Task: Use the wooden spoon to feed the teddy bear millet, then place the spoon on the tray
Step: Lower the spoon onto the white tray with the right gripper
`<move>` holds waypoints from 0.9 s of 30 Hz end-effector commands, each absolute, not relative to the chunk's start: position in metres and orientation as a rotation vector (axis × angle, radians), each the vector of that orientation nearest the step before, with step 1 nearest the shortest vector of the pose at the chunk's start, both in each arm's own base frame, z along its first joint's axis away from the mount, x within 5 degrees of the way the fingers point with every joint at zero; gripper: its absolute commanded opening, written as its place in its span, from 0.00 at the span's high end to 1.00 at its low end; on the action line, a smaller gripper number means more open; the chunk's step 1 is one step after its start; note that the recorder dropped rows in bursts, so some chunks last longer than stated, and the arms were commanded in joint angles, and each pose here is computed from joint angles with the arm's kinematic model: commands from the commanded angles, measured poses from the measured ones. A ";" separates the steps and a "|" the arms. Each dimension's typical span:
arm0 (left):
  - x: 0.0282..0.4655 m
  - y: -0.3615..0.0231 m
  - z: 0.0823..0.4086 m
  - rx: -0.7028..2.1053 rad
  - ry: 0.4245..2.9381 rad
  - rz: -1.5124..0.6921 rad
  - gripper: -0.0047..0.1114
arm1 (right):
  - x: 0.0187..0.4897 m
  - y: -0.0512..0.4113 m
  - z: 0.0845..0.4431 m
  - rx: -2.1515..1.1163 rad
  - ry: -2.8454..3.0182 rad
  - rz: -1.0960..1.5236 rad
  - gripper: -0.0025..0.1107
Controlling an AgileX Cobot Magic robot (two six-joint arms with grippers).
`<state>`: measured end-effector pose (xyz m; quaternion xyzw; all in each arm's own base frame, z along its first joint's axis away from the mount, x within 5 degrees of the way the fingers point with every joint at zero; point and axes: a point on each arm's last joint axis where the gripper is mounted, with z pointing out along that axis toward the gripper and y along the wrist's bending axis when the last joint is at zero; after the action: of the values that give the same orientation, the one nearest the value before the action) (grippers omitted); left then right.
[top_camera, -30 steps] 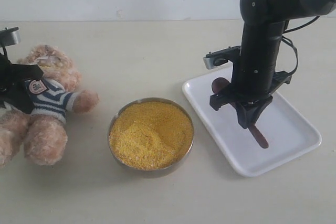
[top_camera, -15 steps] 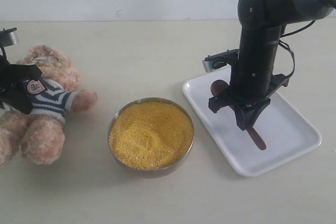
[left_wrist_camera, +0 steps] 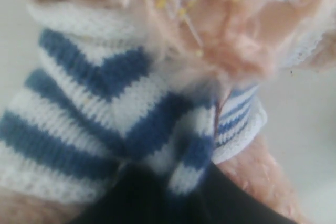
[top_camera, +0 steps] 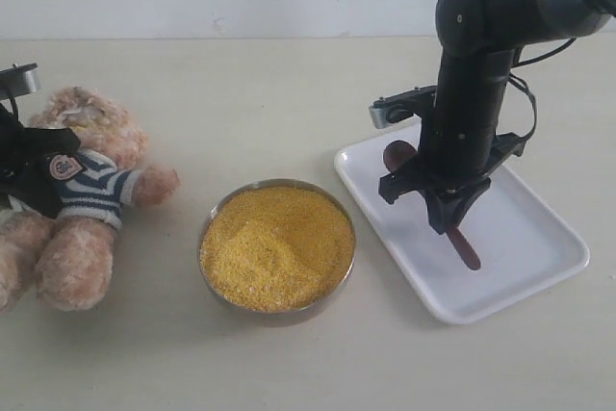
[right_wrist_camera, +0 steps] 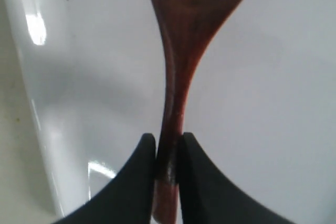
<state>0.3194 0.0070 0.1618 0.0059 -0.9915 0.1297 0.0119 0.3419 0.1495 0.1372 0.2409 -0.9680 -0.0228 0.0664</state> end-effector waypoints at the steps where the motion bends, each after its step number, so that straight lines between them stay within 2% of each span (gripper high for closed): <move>1: 0.319 0.007 0.154 0.039 -3.059 0.399 0.93 | 0.344 0.146 0.127 0.720 -2.904 -0.053 0.98; 16: 0.318 0.007 0.155 0.054 -3.051 0.407 0.93 | 0.345 0.147 0.120 0.716 -2.897 -0.053 0.97; 23: 0.318 0.006 0.155 0.060 -3.047 0.421 0.93 | 0.346 0.147 0.122 0.716 -2.903 -0.056 0.75; 27: 0.318 0.005 0.155 0.050 -3.049 0.440 0.90 | 0.346 0.147 0.122 0.710 -2.904 -0.056 0.72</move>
<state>0.3198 0.0067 0.1609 0.0123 -0.9911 0.1318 0.0153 0.3430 0.1502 0.1246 0.2384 -0.9677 -0.0214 0.0795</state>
